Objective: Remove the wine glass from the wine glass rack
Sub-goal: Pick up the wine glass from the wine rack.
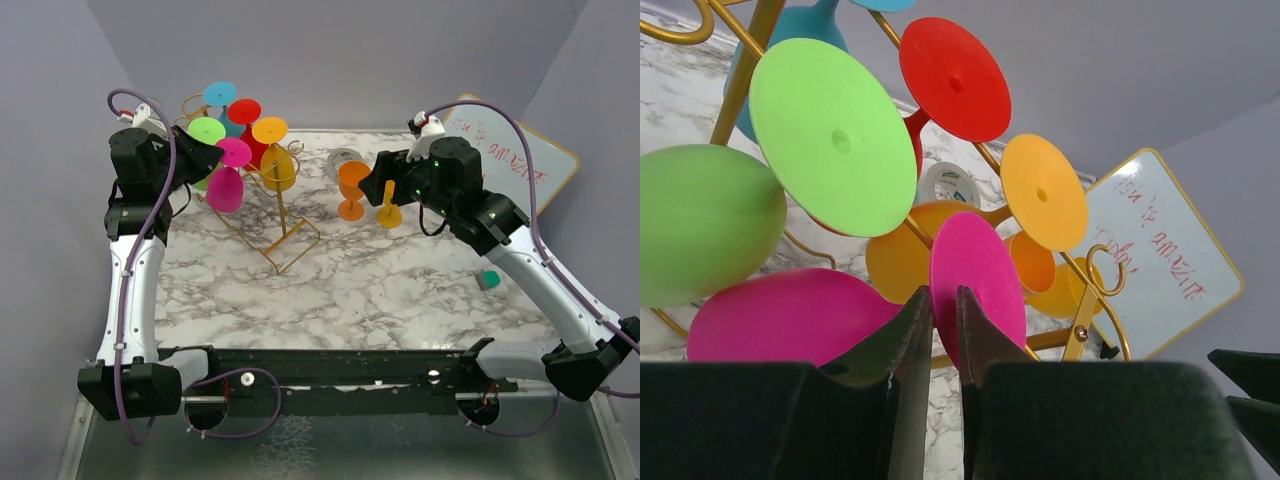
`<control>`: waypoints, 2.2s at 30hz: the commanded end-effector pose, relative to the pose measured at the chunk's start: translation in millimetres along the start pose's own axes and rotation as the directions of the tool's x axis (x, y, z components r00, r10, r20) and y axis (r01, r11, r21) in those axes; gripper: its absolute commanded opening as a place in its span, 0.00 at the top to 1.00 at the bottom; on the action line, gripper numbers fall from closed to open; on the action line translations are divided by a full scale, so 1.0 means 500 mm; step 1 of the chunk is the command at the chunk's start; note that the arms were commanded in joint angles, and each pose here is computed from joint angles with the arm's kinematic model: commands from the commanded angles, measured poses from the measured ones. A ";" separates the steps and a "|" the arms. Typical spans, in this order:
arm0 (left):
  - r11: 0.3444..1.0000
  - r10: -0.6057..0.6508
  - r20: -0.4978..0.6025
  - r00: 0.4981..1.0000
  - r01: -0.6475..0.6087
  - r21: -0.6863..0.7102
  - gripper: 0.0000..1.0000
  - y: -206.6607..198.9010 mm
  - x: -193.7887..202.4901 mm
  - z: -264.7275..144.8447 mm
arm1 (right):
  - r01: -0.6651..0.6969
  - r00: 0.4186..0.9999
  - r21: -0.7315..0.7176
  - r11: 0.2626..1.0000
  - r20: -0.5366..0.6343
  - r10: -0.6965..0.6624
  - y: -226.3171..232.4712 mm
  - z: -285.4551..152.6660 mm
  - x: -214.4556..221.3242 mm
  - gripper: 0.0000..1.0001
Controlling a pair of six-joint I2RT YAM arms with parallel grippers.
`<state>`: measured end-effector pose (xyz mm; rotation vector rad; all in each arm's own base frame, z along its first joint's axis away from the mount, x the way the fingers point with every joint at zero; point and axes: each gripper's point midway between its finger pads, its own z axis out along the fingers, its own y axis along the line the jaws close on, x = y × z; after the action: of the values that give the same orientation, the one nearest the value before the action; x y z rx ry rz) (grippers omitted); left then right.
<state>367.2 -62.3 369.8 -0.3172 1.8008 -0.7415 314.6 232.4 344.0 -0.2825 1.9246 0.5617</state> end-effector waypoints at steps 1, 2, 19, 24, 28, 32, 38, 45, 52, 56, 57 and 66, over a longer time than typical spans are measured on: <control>1.000 -0.004 0.014 1.000 0.004 0.006 0.87 -0.004 -0.002 -0.009 | -0.010 1.000 -0.036 0.999 0.026 0.011 0.015 -0.012 -0.010 0.14; 1.000 -0.003 0.017 1.000 0.003 0.009 0.87 -0.006 -0.004 -0.011 | -0.012 1.000 -0.037 0.999 0.025 0.013 0.016 -0.011 -0.010 0.14; 0.989 -0.138 0.016 0.990 0.137 0.047 1.00 -0.034 0.002 -0.029 | -0.018 1.000 -0.044 0.999 0.013 0.019 0.019 -0.007 -0.006 0.14; 0.979 -0.193 -0.014 0.981 0.194 0.060 1.00 -0.039 0.014 -0.028 | -0.021 1.000 -0.048 0.999 0.007 0.021 0.021 -0.005 -0.002 0.14; 0.970 -0.230 -0.026 0.973 0.231 0.073 1.00 -0.044 0.020 -0.029 | -0.022 1.000 -0.045 0.999 0.007 0.022 0.019 -0.005 -0.001 0.14; 0.968 -0.234 -0.010 0.972 0.234 0.086 1.00 -0.050 0.013 -0.032 | -0.025 1.000 -0.046 0.999 0.008 0.025 0.019 -0.004 -0.001 0.14; 0.962 -0.264 0.026 0.964 0.261 0.074 1.00 -0.053 -0.002 -0.041 | -0.026 1.000 -0.049 0.998 0.010 0.026 0.021 -0.005 -0.002 0.14; 0.941 -0.335 0.037 0.941 0.332 0.070 1.00 -0.056 -0.002 -0.051 | -0.029 0.999 -0.038 0.999 0.013 0.029 0.016 -0.006 -0.001 0.14; 0.947 -0.321 0.090 0.943 0.322 0.012 1.00 -0.040 -0.011 -0.064 | -0.029 0.999 -0.044 0.999 0.012 0.030 0.019 -0.006 -0.002 0.14; 0.950 -0.312 0.114 0.943 0.314 -0.001 1.00 -0.037 -0.021 -0.069 | -0.026 1.000 -0.040 0.999 0.016 0.027 0.017 -0.008 -0.005 0.14; 0.950 -0.311 0.117 0.943 0.313 -0.003 1.00 -0.037 -0.022 -0.070 | -0.026 1.000 -0.040 0.999 0.016 0.027 0.018 -0.008 -0.005 0.14; 0.952 -0.303 0.132 0.944 0.305 0.004 1.00 -0.045 -0.031 -0.081 | -0.027 1.000 -0.043 0.999 0.010 0.028 0.018 -0.007 0.000 0.14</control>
<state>341.6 -61.7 387.2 -0.6611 1.6918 -0.9191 313.0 236.0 340.9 -0.2771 1.9337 0.5895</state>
